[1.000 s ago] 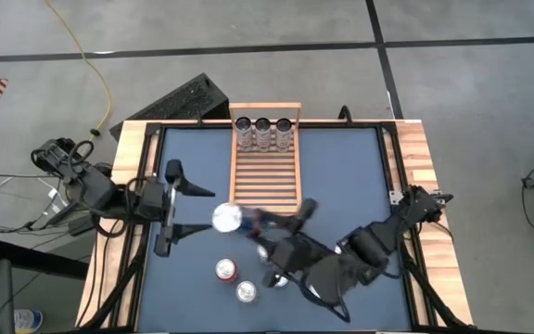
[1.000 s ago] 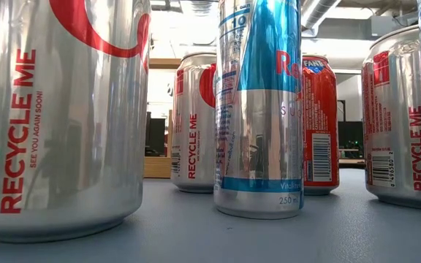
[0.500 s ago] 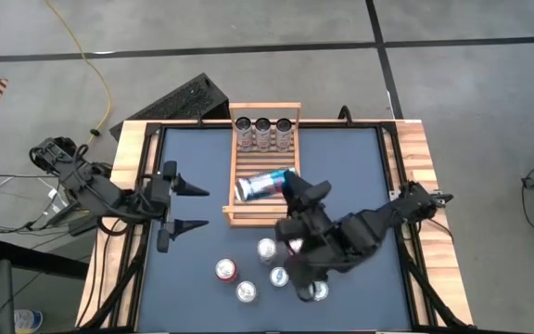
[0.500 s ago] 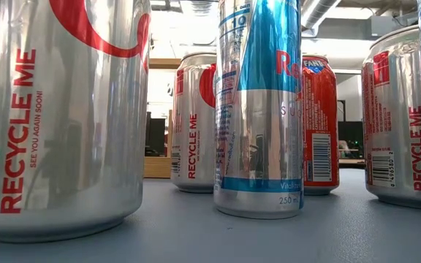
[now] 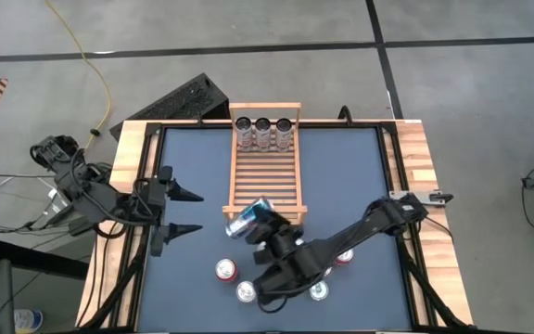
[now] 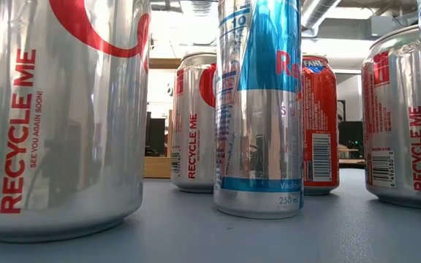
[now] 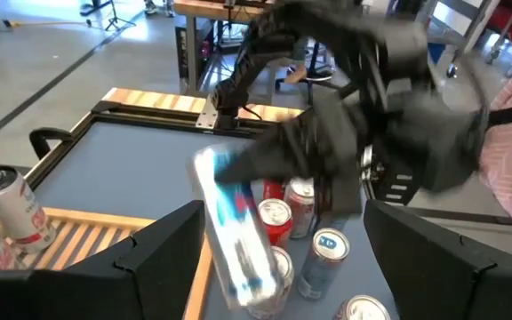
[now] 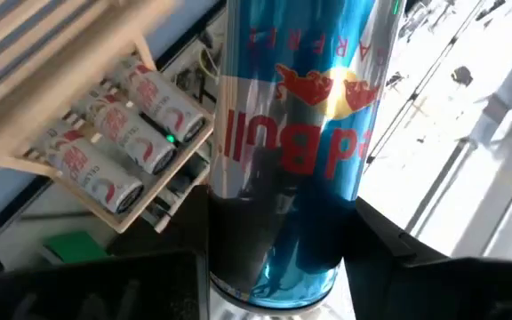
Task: Place canned beverage on shelf
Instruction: Put the top blue soda can on the shelf
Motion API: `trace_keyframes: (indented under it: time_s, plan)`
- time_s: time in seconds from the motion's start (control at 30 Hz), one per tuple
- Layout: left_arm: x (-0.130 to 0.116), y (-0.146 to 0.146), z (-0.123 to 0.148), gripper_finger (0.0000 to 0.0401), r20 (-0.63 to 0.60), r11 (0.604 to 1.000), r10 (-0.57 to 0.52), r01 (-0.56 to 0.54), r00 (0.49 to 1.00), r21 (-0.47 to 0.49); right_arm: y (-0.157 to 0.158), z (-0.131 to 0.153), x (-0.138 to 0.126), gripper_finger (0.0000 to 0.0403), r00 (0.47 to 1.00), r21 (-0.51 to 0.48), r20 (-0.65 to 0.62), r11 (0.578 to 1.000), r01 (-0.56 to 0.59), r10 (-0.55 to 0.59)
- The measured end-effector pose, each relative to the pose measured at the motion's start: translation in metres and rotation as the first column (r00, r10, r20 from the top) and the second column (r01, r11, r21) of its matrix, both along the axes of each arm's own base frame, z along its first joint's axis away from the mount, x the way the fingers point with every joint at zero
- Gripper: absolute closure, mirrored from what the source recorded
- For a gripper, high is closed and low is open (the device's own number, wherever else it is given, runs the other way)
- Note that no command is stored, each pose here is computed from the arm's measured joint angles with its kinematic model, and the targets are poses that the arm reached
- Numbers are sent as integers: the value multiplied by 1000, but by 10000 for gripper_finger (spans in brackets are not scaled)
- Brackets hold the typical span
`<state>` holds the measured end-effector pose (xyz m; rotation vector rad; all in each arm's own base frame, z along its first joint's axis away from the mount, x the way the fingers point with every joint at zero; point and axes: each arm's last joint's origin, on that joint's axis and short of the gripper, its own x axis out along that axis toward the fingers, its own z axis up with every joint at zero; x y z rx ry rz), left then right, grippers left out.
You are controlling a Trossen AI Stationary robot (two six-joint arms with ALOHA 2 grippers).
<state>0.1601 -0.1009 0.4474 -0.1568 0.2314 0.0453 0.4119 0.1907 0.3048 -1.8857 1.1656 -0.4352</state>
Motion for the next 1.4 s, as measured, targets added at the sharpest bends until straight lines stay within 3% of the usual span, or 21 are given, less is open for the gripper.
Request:
trace_keyframes:
  time_s: [0.13, 0.3, 0.5, 0.67, 0.9, 1.23, 1.4]
  plan:
    - [0, 0, 0, 104, 0, 1000, 9, -9, 1000, 0, 3, -29, 12, 259, 999, -42, -53, 999, 9, -11]
    - [0, 0, -3, 104, -23, 1000, 12, -11, 1000, 4, 7, -42, 16, 259, 998, -73, -69, 997, 7, -12]
    - [0, 1, -17, 104, -136, 997, 62, -57, 989, 42, 18, -41, 10, 259, 997, -71, -70, 997, -19, 14]
    - [10, -7, -27, 104, -182, 995, 96, -99, 979, -6, 23, -26, 1, 259, 998, -61, -44, 997, -37, 35]
    - [33, -32, -41, 104, -281, 987, -139, 108, 950, -121, 33, -20, -7, 259, 998, -60, -33, 996, -63, 61]
    - [59, -21, -53, 104, -327, 993, -80, 49, 941, -104, 52, -18, -18, 259, 994, -59, -15, 992, -107, 107]
    - [79, -19, -67, 104, -252, 941, -247, 170, 936, -292, 59, -18, -22, 259, 992, -62, -9, 990, -124, 124]
